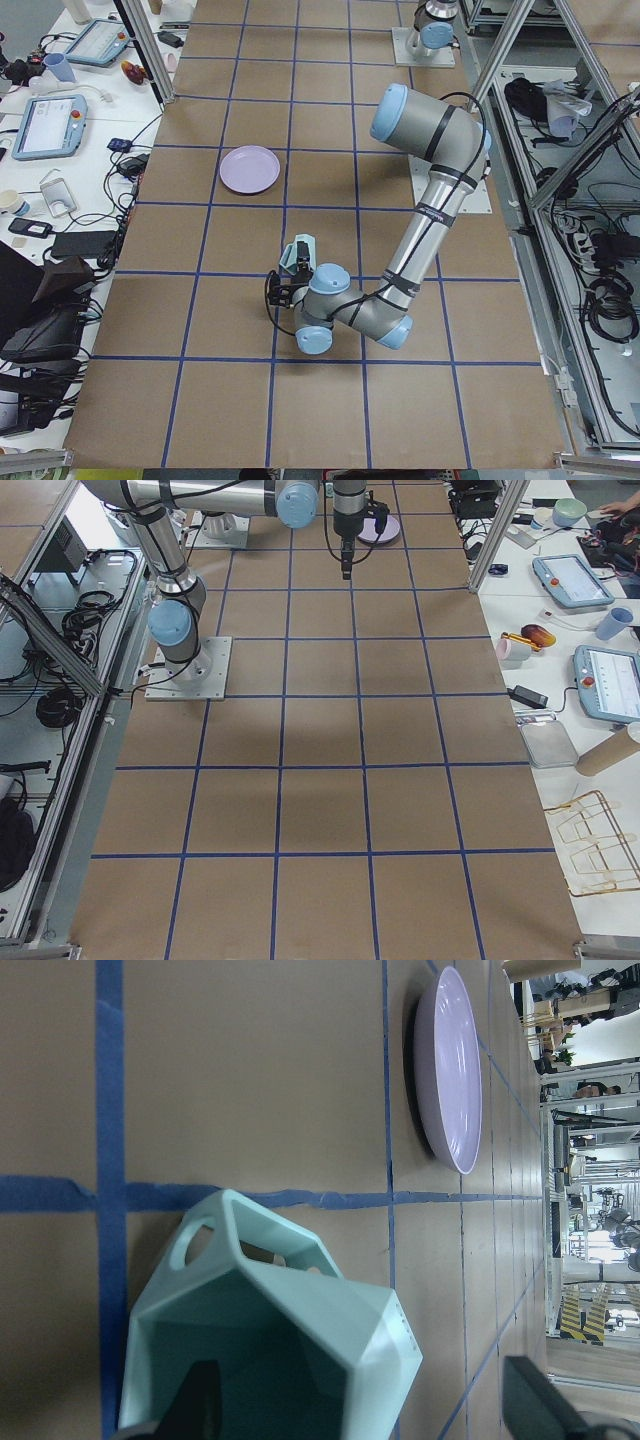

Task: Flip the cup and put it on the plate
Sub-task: 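Close the left gripper on the mug's rim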

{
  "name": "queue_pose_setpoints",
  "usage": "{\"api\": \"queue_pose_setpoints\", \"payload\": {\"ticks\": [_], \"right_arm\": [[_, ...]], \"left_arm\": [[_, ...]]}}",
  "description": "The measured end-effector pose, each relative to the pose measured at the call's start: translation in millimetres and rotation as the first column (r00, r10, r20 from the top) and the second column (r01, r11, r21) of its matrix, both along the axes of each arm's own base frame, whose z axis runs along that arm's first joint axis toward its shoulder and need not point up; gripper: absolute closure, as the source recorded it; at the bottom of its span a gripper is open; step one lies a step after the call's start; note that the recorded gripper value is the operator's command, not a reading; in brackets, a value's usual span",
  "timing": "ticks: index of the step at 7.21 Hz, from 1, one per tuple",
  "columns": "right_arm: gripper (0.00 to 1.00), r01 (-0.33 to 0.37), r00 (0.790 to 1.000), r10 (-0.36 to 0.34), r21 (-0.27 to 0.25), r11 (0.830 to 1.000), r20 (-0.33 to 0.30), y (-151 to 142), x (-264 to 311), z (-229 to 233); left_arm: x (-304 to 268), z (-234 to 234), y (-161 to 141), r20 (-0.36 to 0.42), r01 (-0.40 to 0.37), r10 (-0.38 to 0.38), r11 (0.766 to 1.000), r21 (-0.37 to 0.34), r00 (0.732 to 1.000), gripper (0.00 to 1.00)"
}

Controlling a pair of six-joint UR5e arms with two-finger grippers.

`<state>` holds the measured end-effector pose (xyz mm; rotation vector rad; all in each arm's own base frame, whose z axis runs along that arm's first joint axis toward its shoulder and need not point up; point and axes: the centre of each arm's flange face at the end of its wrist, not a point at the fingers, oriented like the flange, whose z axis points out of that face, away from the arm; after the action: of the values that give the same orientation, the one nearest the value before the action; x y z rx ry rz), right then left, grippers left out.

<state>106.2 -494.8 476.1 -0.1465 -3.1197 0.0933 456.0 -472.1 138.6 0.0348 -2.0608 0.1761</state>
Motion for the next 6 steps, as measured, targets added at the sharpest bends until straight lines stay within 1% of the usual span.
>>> {"api": "queue_pose_setpoints", "payload": {"ticks": [1,2,3,4,5,6], "right_arm": [[0.00,0.000,1.000,0.000,0.000,1.000,0.000,0.0,0.0,0.0],[0.00,0.000,1.000,0.000,0.000,1.000,0.000,0.0,0.0,0.0],[0.00,0.000,1.000,0.000,0.000,1.000,0.000,0.0,0.0,0.0],[0.00,0.000,1.000,0.000,0.000,1.000,0.000,0.0,0.0,0.1],[0.00,0.000,1.000,0.000,0.000,1.000,0.000,0.1,0.0,0.2],[0.00,0.000,1.000,0.000,-0.001,1.000,0.000,0.2,0.0,0.3]], "left_arm": [[-2.7,-0.5,-1.6,-0.002,0.013,-0.013,1.000,-0.009,1.000,0.02],[-5.0,-0.7,-3.1,-0.002,0.023,-0.023,1.000,-0.013,1.000,0.06],[-6.4,-0.8,-4.2,-0.002,0.028,-0.028,0.999,-0.015,1.000,0.15],[-7.7,-1.3,-4.9,-0.003,0.031,-0.031,0.999,-0.016,1.000,0.25],[-8.6,-1.8,-5.1,-0.003,0.037,-0.037,0.999,-0.024,0.999,0.30],[-9.1,-2.2,-5.1,-0.001,0.046,-0.046,0.998,-0.037,0.999,0.50]]}}
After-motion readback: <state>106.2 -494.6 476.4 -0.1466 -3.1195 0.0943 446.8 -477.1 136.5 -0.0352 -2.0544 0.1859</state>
